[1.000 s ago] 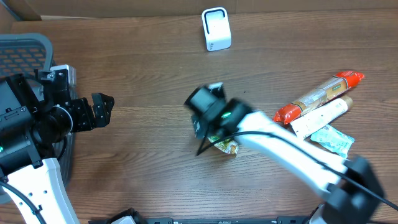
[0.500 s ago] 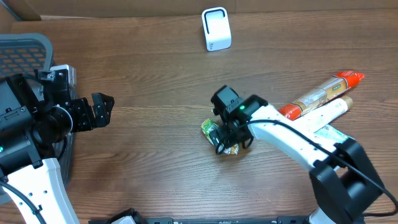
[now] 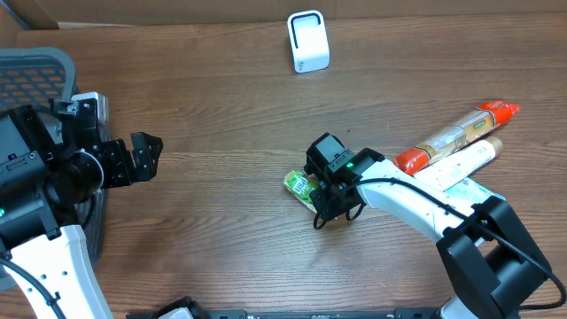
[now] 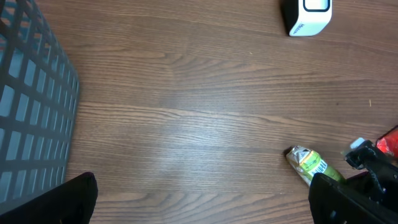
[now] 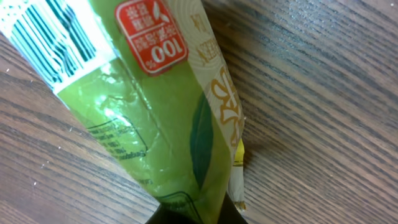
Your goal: Scan the item barcode
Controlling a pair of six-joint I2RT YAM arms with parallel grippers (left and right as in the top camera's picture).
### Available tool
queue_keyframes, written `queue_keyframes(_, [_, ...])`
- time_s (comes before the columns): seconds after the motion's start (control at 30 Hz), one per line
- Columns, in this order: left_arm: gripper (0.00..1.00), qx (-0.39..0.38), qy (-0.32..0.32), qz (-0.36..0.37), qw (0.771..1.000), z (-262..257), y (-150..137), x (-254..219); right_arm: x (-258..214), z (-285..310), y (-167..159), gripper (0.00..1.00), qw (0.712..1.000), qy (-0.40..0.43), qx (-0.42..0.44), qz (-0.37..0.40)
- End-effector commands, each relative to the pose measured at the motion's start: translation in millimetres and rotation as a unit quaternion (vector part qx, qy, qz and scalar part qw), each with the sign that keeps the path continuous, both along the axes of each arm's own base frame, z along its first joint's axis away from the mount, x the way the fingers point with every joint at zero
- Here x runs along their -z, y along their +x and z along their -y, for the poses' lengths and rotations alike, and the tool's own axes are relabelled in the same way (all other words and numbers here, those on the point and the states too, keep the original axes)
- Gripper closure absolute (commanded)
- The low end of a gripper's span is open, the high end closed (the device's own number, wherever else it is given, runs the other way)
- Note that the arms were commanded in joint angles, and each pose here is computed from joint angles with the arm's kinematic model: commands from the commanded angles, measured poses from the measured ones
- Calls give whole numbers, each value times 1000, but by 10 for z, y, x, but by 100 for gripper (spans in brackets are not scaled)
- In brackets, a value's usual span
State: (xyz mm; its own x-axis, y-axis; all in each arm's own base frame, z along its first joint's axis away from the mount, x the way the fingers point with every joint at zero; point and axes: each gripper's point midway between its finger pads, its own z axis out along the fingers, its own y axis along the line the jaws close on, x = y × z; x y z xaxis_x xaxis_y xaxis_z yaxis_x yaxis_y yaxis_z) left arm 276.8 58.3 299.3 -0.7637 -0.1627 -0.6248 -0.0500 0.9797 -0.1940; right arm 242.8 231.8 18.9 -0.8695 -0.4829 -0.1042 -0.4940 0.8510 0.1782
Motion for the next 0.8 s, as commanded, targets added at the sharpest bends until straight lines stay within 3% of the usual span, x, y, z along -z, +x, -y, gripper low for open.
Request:
queue_keyframes(0.0, [0, 12, 1, 6, 1000, 15, 13, -17, -137, -71, 13, 96, 1000, 15, -3, 0])
queue_keyframes(0.43, [0, 12, 1, 6, 1000, 15, 13, -17, -1798, -143, 393, 96, 976, 143, 72, 147])
queue_keyframes(0.6, [1, 12, 1, 6, 1000, 15, 13, -17, -1837, 90, 544, 97, 970, 100, 122, 187])
queue_keyframes(0.77, [0, 12, 1, 6, 1000, 15, 13, -17, -2029, 326, 965, 96, 949, 12, 165, 268])
